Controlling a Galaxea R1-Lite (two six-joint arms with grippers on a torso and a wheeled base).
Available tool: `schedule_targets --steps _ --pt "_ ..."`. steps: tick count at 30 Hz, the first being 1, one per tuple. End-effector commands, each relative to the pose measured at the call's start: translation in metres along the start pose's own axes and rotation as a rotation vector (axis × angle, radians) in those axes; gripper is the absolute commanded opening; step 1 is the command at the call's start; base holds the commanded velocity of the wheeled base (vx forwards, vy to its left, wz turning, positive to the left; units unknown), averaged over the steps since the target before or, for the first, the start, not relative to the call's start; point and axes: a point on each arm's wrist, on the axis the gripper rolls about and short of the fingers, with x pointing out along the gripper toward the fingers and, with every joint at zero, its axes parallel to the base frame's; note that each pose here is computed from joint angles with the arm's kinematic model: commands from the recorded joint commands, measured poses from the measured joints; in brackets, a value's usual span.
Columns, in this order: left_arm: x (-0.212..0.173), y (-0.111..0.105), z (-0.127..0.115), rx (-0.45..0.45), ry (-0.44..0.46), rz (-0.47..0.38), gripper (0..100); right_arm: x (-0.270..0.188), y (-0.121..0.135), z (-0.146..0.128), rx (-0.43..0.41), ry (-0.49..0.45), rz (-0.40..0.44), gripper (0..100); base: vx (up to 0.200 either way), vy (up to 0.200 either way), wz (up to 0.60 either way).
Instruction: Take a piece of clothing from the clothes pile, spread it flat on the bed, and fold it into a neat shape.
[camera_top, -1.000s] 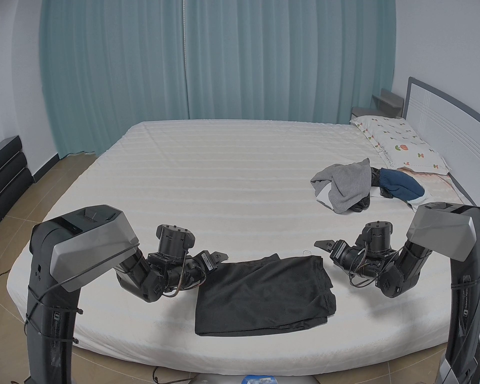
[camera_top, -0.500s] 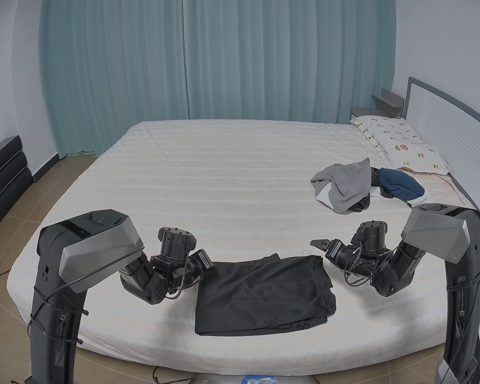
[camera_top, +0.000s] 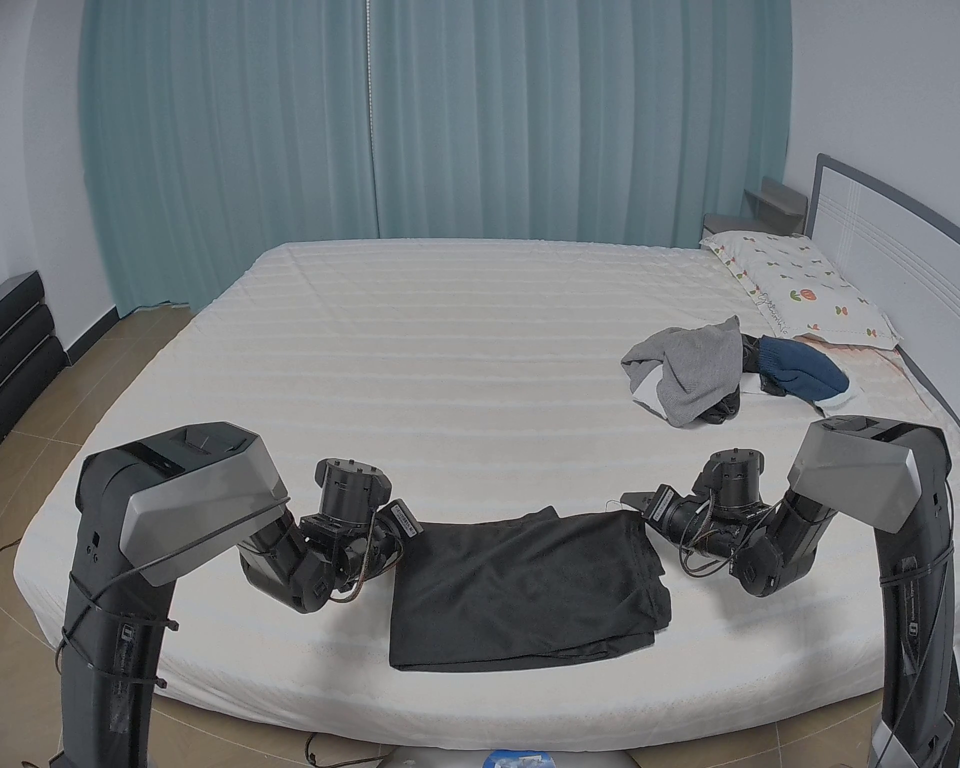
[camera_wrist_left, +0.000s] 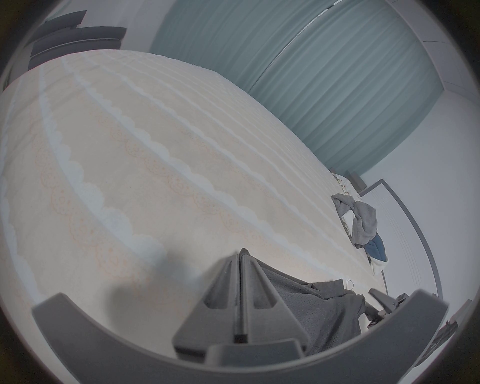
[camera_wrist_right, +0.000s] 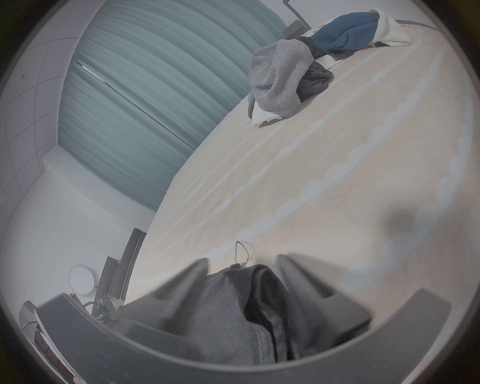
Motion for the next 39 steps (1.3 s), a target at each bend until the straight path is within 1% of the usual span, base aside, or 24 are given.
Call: schedule_targets --steps 1,4,5,10,23,24,25,29,30,32,34,36,38,39 --pt "0.0 0.0 0.001 -0.001 -0.002 0.001 0 0.004 -0.002 -0.006 -0.001 0.013 -0.004 0 0.0 0.0 0.0" --pt "0.0 0.0 0.001 -0.002 -0.004 0.0 0 0.004 -0.003 -0.004 0.0 0.002 -0.001 0 0.0 0.0 0.0" --pt "0.0 0.001 0.002 -0.003 -0.004 0.001 0 0.005 -0.003 -0.001 0.002 -0.015 0.006 0 0.0 0.0 0.0" --pt "0.001 0.004 0.004 -0.006 -0.009 0.01 0 0.002 -0.007 0.009 0.013 -0.041 0.0 0 0.0 0.0 0.0" --pt "0.0 0.004 0.005 -0.01 -0.006 0.008 0 0.001 -0.009 0.007 0.01 -0.032 -0.006 0 0.0 0.0 0.0" --pt "0.0 0.004 0.005 -0.012 -0.005 0.007 0 0.001 -0.009 0.006 0.009 -0.031 -0.006 100 0.0 0.0 0.0" --pt "0.0 0.004 0.005 -0.012 -0.005 0.007 100 0.001 -0.009 0.006 0.009 -0.031 -0.006 100 0.0 0.0 0.0" --pt "-0.002 0.005 0.004 -0.014 0.004 0.006 100 -0.003 -0.005 0.005 -0.002 -0.033 -0.002 100 0.0 0.0 0.0" --pt "-0.002 0.006 0.005 -0.03 0.002 0.007 100 -0.014 -0.002 0.011 -0.01 -0.048 0.007 100 0.0 0.0 0.0" --pt "-0.003 0.007 0.01 -0.075 -0.018 -0.004 100 -0.03 0.002 0.016 -0.012 -0.043 0.012 100 0.0 0.0 0.0" --pt "-0.003 0.011 0.022 -0.14 -0.057 -0.019 100 -0.054 0.007 0.013 -0.016 0.005 0.029 100 0.0 0.0 0.0" --pt "-0.004 0.015 0.026 -0.153 -0.066 -0.015 100 -0.066 0.008 0.01 -0.025 0.037 0.039 100 0.0 0.0 0.0" --pt "-0.008 0.023 0.032 -0.167 -0.064 -0.01 100 -0.088 0.008 0.001 -0.053 0.128 0.071 100 0.0 0.0 0.0" --pt "-0.011 0.025 0.033 -0.169 -0.054 -0.014 100 -0.094 0.008 -0.002 -0.064 0.159 0.083 100 0.0 0.0 0.0"
